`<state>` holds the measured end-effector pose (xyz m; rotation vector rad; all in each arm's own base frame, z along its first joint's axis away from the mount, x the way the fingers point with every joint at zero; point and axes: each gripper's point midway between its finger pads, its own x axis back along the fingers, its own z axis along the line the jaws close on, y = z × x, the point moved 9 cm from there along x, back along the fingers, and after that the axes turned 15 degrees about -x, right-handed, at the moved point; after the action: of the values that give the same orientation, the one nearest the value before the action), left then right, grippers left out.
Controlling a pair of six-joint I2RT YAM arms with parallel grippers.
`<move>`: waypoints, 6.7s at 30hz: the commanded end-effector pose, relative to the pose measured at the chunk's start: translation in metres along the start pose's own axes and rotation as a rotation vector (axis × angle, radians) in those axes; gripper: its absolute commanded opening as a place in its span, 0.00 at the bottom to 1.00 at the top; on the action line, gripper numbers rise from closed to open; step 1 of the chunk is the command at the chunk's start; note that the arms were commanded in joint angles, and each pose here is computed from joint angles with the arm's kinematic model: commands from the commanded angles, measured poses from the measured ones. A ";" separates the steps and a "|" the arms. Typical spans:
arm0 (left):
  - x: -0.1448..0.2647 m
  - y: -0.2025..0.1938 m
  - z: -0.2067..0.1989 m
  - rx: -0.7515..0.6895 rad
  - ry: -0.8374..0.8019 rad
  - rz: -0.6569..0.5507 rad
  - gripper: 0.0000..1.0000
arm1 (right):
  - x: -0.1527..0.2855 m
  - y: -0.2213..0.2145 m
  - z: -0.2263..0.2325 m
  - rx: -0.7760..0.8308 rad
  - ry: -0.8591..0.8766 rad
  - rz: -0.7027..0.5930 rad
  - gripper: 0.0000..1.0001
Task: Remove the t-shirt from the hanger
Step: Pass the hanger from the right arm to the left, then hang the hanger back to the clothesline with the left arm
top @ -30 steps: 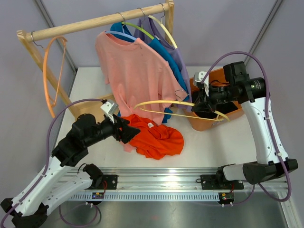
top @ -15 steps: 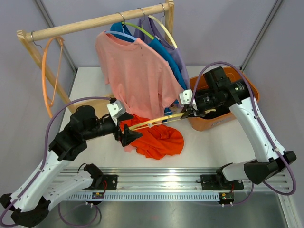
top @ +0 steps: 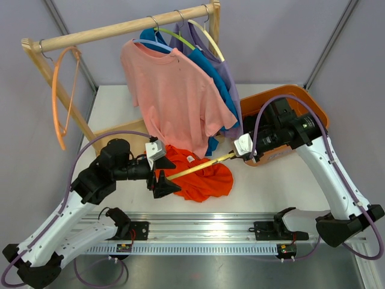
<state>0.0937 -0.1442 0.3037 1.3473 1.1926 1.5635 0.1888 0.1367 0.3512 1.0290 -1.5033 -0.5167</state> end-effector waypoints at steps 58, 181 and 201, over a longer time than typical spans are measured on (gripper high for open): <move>0.027 0.037 -0.042 0.321 -0.248 -0.005 0.00 | 0.025 0.023 0.006 -0.272 -0.278 -0.124 0.76; 0.153 0.138 0.122 0.782 1.114 -0.891 0.14 | 0.082 -0.064 -0.024 -0.737 -0.794 -0.358 0.77; 0.170 0.127 0.078 0.711 1.398 -0.775 0.89 | 0.076 -0.058 -0.018 -0.729 -0.692 -0.391 0.77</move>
<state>0.1569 -0.0160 0.4719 -0.1208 2.8272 1.2652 0.2328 0.0456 0.3451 0.5088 -1.4999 -1.7025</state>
